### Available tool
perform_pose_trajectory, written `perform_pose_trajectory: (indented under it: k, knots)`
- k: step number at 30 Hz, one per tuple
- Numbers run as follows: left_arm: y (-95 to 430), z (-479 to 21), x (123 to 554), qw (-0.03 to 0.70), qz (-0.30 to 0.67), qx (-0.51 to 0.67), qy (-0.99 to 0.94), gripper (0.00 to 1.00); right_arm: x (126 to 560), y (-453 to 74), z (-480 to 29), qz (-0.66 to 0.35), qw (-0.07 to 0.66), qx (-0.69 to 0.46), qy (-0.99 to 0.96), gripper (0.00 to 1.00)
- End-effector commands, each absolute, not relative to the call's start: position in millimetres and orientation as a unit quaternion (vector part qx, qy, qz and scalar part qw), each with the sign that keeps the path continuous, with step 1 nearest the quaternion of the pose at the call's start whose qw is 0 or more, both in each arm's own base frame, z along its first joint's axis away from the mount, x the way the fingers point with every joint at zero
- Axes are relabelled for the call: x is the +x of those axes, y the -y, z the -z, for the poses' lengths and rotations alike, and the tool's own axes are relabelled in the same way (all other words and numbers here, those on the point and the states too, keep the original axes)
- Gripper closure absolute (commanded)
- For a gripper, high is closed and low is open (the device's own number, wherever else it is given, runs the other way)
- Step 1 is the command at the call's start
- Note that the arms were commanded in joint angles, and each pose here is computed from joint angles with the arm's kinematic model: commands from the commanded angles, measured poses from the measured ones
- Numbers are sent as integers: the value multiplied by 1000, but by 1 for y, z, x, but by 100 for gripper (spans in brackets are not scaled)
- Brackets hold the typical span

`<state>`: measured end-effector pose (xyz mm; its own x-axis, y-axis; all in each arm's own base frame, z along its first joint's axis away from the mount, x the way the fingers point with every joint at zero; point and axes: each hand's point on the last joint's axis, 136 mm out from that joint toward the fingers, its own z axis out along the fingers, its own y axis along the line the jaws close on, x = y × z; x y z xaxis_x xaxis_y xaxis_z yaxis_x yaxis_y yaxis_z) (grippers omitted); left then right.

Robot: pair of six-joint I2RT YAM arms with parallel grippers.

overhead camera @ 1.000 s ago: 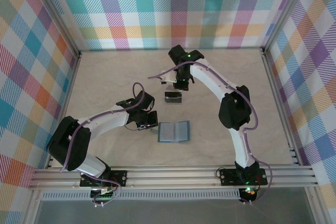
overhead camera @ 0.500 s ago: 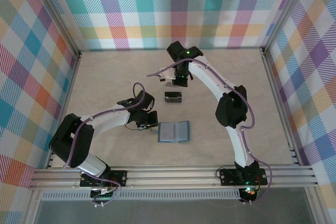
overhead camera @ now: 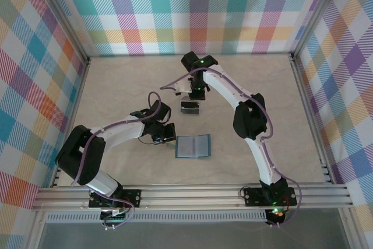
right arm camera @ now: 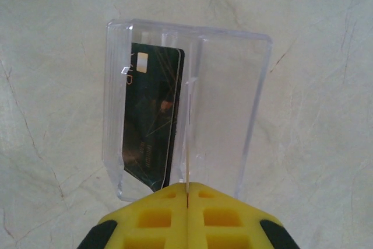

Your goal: Take the credit cards out of the card holder

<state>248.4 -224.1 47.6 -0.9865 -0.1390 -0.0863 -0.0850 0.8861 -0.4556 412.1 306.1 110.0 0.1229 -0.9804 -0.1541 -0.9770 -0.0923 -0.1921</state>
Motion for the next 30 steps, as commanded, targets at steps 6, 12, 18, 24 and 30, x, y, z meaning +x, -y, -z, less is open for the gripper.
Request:
perform_pose_trajectory:
  k: [6, 12, 18, 24, 30]
  knots:
    - [216, -36, 243, 44, 222, -58, -972, 94, 421, -312, -104, 13, 132, -736, -664, 100]
    - [220, -38, 247, 43, 227, -58, -971, 94, 422, -299, -116, 11, 135, -715, -686, 100]
    - [221, -41, 247, 44, 229, -59, -971, 94, 423, -302, -134, -18, 181, -698, -693, 100]
    - [219, -43, 246, 46, 227, -60, -971, 94, 423, -302, -142, -24, 193, -687, -700, 100]
    - [219, -48, 248, 51, 226, -55, -971, 94, 430, -298, -138, -29, 196, -664, -721, 100]
